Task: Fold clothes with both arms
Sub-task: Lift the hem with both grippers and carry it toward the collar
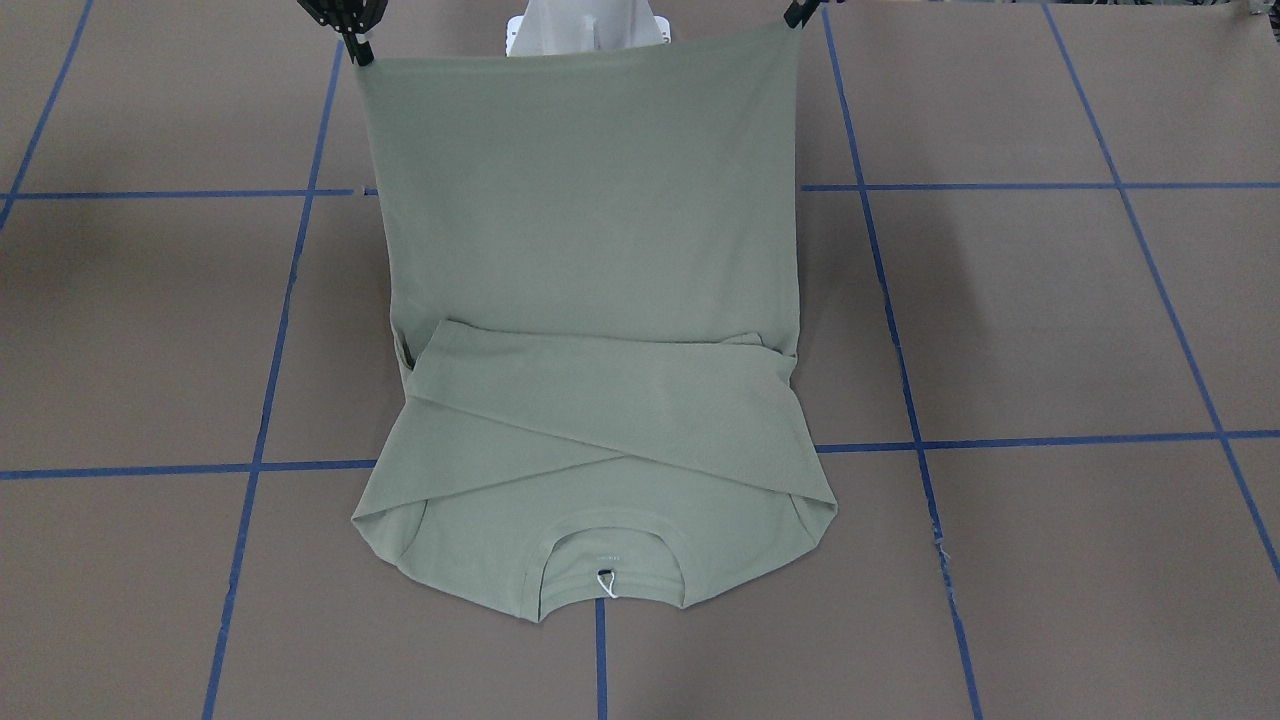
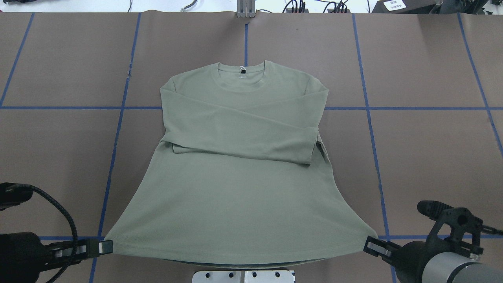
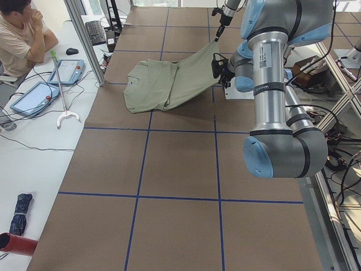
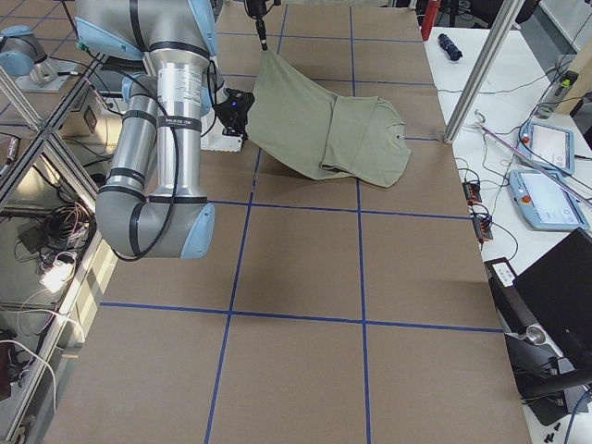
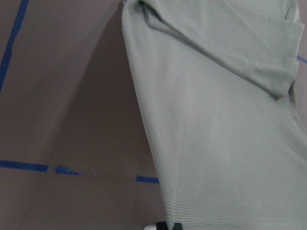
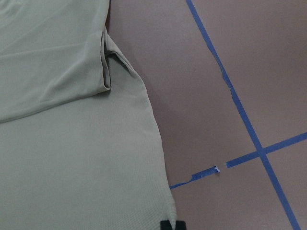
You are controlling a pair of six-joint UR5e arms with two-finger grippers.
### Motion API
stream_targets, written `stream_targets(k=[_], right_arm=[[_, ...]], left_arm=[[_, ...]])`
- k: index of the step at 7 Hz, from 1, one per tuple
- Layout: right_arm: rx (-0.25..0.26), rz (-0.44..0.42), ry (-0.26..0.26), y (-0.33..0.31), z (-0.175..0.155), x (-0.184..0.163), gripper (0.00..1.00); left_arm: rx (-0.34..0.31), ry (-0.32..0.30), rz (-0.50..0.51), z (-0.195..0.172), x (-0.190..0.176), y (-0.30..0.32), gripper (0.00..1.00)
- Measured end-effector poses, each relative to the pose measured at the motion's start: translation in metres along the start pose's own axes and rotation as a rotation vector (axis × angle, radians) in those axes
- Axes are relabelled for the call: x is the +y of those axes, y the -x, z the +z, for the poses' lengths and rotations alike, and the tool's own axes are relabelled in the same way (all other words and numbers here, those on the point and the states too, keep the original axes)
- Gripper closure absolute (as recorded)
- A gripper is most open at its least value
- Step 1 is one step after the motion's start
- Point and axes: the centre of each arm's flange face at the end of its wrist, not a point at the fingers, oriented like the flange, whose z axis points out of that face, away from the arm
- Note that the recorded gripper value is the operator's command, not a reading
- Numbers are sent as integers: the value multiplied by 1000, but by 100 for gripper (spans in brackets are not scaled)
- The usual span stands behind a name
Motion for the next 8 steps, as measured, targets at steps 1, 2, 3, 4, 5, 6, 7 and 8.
stream_targets(k=[1,2,3,4,5,6,7,8], right_arm=[[-4,-44,-1,10,-6,-15,100],[-6,-89,-31,27,3,-30,100],[7,-118,-69,52,26,-51,100],[39,-125,-101,82,55,-80,100],[73,-128,-129,108,82,-112,100],[89,-137,-156,123,95,-142,100],[91,-149,-176,131,99,-165,100],[100,-158,-195,141,104,-185,100]], left_arm=[[7,-1,52,3,-7,-10,100],[5,-41,117,29,-24,-18,100],[-17,-113,175,59,-56,-25,100],[-52,-182,220,77,-94,-26,100],[-88,-232,247,83,-127,-22,100],[-122,-275,268,93,-165,-21,100],[-155,-306,295,101,-207,-24,100],[-196,-321,317,109,-245,-21,100]])
